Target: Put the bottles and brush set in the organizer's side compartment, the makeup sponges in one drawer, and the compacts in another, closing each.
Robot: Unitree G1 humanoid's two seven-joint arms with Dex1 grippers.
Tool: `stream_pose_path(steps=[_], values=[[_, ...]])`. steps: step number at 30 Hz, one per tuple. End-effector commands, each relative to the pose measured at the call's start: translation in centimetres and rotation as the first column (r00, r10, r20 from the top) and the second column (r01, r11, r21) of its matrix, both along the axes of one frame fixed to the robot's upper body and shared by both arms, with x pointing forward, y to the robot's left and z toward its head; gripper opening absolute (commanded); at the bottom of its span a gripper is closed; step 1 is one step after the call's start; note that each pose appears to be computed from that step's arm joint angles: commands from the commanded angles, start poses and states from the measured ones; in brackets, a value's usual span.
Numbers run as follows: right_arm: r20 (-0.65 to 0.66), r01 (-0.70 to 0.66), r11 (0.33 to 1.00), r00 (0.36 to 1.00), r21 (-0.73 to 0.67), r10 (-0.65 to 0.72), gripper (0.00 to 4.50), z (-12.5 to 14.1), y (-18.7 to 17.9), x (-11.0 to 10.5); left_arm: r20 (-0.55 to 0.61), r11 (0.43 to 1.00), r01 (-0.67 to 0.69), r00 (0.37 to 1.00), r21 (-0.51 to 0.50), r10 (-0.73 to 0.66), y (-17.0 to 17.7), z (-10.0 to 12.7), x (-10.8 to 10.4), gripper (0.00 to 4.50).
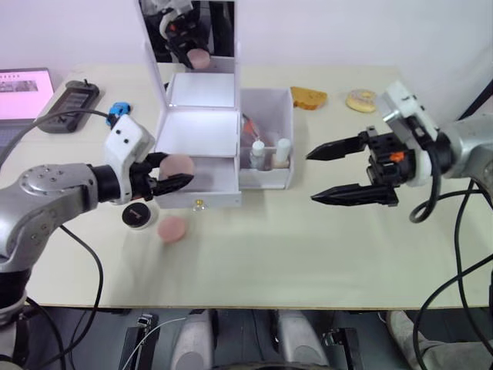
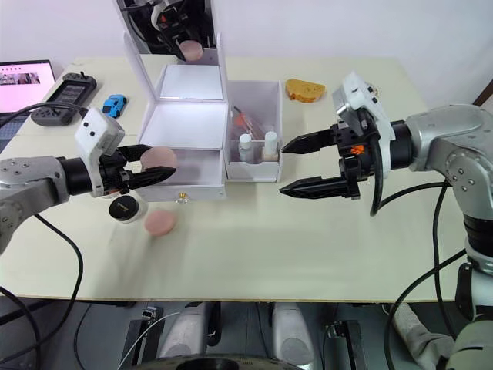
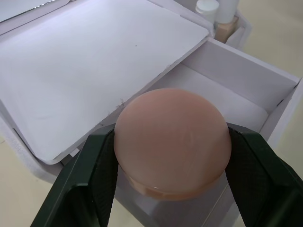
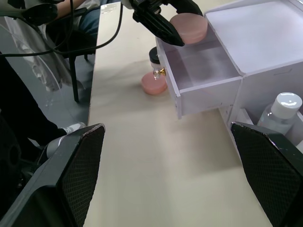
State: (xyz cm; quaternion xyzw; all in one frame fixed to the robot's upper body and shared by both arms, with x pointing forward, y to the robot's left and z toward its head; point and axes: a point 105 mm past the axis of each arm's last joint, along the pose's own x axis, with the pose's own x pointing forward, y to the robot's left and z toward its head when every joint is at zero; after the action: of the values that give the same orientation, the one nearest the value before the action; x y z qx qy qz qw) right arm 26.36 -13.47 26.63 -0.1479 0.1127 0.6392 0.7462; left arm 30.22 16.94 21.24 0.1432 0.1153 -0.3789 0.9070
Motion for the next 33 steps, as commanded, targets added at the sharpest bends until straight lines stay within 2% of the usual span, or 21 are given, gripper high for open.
stream_pose_path(steps=[1, 3, 13, 17, 19, 21, 23, 27, 29, 33], values=[[0.063, -0.009, 1.0, 0.998, 0.015, 0.008, 4.5, 1.3, 0.0, -0.4, 0.065, 1.0, 0.011, 0.998, -0.011, -0.011, -0.2, 1.4, 0.0, 3.7], [0.062, -0.008, 1.0, 0.998, 0.017, 0.007, 4.5, 1.3, 0.0, -0.4, 0.071, 1.0, 0.015, 0.997, -0.013, -0.014, -0.3, 1.5, 0.0, 4.48], [0.062, -0.014, 1.0, 0.998, 0.015, 0.013, 4.5, 1.3, 0.1, -0.2, 0.106, 1.0, 0.005, 0.994, -0.011, -0.004, 0.5, 3.0, -0.5, 4.48], [0.069, -0.019, 1.0, 0.997, 0.008, 0.018, 4.5, 1.1, 0.0, -0.1, 0.098, 0.999, 0.022, 0.995, -0.05, -0.017, 0.8, 3.5, -1.2, 4.48], [0.093, -0.027, 1.0, 0.995, 0.011, 0.025, 4.5, 1.0, 0.0, 0.3, 0.102, 0.994, 0.058, 0.994, -0.097, -0.048, 1.1, 4.1, -2.5, 4.48], [0.182, -0.003, 1.0, 0.983, 0.02, -0.001, 4.5, 0.9, -0.1, 1.6, 0.12, 0.987, 0.062, 0.992, -0.147, -0.045, 2.4, 4.8, -3.8, 4.48], [0.216, 0.048, 0.999, 0.975, 0.026, -0.052, 4.5, 0.6, -1.0, 2.8, 0.13, 0.985, -0.021, 0.991, -0.17, 0.043, 5.2, 4.5, -4.4, 4.48], [0.254, 0.19, 0.979, 0.946, 0.069, -0.201, 4.5, -0.4, -3.9, 5.0, 0.126, 0.962, -0.206, 0.965, -0.18, 0.23, 11.1, 3.1, -5.2, 4.48], [0.295, 0.255, 0.963, 0.916, 0.089, -0.27, 4.5, -1.3, -5.7, 5.9, 0.136, 0.934, -0.311, 0.932, -0.178, 0.337, 14.3, 2.2, -5.6, 4.48], [0.33, 0.362, 0.905, 0.845, 0.225, -0.42, 4.5, -0.9, -8.1, 7.5, 0.127, 0.89, -0.432, 0.884, -0.146, 0.45, 18.5, -0.2, -7.0, 4.48]])
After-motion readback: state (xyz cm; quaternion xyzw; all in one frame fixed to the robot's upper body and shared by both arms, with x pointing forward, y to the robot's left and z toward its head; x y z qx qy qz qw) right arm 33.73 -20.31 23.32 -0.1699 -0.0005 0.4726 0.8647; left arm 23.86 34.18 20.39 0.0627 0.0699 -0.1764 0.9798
